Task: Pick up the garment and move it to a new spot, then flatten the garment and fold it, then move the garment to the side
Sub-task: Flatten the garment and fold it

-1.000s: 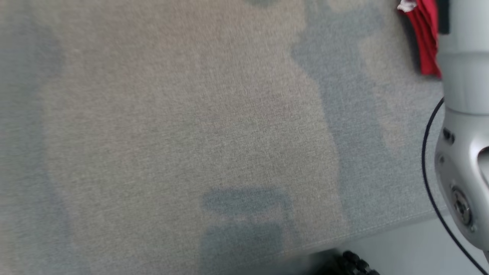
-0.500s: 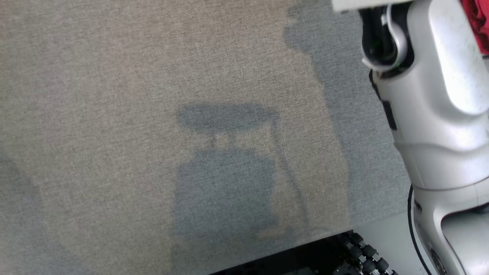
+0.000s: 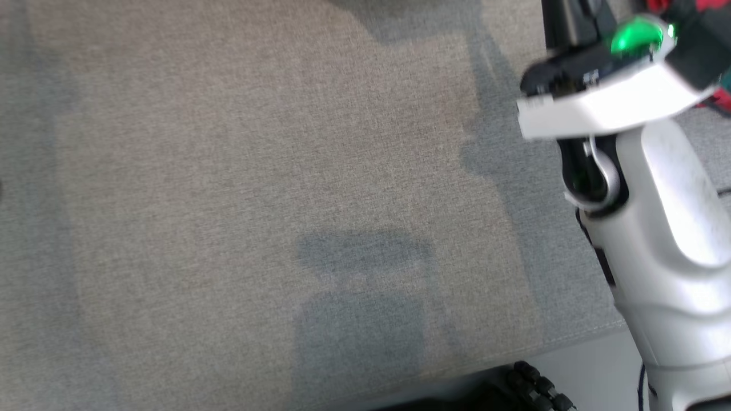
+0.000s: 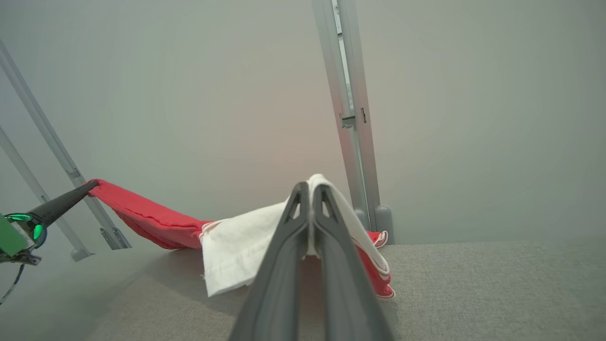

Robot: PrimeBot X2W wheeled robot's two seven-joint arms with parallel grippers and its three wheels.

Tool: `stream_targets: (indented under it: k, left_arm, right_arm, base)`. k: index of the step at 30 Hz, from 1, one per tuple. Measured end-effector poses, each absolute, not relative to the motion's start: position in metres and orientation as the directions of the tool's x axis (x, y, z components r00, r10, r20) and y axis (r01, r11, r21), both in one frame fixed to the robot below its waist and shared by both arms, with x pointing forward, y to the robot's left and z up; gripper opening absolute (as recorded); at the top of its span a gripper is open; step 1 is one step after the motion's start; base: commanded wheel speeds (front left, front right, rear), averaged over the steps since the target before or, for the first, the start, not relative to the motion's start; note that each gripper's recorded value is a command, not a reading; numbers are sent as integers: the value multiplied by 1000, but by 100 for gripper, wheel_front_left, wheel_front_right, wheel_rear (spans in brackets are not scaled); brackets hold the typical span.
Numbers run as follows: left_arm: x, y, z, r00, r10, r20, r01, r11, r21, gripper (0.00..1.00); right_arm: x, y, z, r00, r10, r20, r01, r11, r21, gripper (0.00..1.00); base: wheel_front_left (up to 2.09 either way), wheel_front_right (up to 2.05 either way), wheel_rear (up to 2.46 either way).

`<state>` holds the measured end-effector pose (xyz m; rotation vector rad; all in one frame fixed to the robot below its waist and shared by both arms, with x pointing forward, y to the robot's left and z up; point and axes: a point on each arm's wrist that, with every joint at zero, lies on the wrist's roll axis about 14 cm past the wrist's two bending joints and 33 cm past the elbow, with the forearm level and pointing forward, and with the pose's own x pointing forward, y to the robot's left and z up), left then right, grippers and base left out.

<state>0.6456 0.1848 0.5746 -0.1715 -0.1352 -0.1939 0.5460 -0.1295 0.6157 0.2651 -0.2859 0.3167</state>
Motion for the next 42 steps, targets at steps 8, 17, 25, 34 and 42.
stream_targets:
  k: [8,17,25,34,42]
  left_arm:
    - [559,183,546,979,-189,79,204,938,-281,0]
    - [449,181,517,992,-122,-27,102,912,-397,0]
    - [386,179,503,993,-71,-96,25,909,-417,0]
    - [339,178,497,991,-30,-129,-29,900,-436,0]
    - [320,180,499,992,-10,-124,-47,893,-448,0]
  right_arm:
    - [485,-148,587,954,210,214,-267,921,284,0]
    - [414,-162,553,990,120,78,-141,919,369,0]
    - [372,-161,541,995,96,9,-91,908,410,0]
    - [330,-162,534,996,75,-44,-48,895,444,0]
    - [307,-162,533,995,68,-69,-29,888,459,0]
  base:
    - [0,0,0]
    - [0,0,0]
    - [0,0,0]
    - [0,0,0]
    - [0,0,0]
